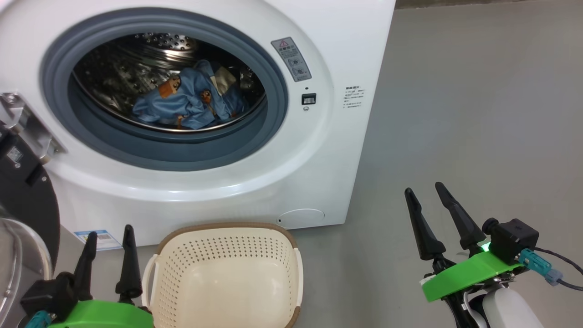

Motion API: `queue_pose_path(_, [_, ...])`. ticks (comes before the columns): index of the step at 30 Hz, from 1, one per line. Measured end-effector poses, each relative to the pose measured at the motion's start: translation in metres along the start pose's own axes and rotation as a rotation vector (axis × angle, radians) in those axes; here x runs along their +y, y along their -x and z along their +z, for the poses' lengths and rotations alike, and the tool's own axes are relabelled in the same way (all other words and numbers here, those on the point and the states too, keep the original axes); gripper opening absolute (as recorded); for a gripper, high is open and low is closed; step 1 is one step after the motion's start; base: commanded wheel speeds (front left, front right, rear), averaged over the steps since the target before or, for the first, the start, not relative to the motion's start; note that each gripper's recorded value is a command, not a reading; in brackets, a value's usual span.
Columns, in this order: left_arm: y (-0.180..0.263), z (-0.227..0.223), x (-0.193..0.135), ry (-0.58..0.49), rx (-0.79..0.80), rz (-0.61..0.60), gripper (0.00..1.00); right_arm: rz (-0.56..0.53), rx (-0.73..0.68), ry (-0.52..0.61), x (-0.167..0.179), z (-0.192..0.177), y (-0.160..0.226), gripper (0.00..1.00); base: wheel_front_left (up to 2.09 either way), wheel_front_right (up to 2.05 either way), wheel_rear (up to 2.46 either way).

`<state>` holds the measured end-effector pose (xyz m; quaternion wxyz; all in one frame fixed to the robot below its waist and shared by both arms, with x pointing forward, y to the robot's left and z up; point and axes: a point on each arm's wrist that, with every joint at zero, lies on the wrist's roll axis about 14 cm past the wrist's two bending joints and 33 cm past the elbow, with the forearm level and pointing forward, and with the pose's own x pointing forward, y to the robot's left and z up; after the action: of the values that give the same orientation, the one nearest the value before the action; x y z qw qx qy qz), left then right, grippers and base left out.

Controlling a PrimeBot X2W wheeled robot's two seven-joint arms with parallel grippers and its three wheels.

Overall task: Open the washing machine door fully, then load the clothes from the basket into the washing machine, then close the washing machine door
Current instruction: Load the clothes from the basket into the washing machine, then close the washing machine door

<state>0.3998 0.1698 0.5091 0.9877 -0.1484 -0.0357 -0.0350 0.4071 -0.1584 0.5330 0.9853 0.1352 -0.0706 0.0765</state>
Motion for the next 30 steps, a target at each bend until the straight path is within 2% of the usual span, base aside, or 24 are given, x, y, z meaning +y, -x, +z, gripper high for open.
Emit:
queue_pose_path(10, [0.0096,0.0078,0.0071,-0.035,-0.026,0.026,1.0,0.018,0.002,0.006,0.0034,0.0006,0.0002,1.0,0.0,0.0,0.0])
queue_pose_path(30, [0.0107,0.0083,0.0032,-0.031,-0.037,0.011,1.0,0.03,0.011,0.015,0.0054,-0.001,0.0011,1.0,0.0,0.0,0.0])
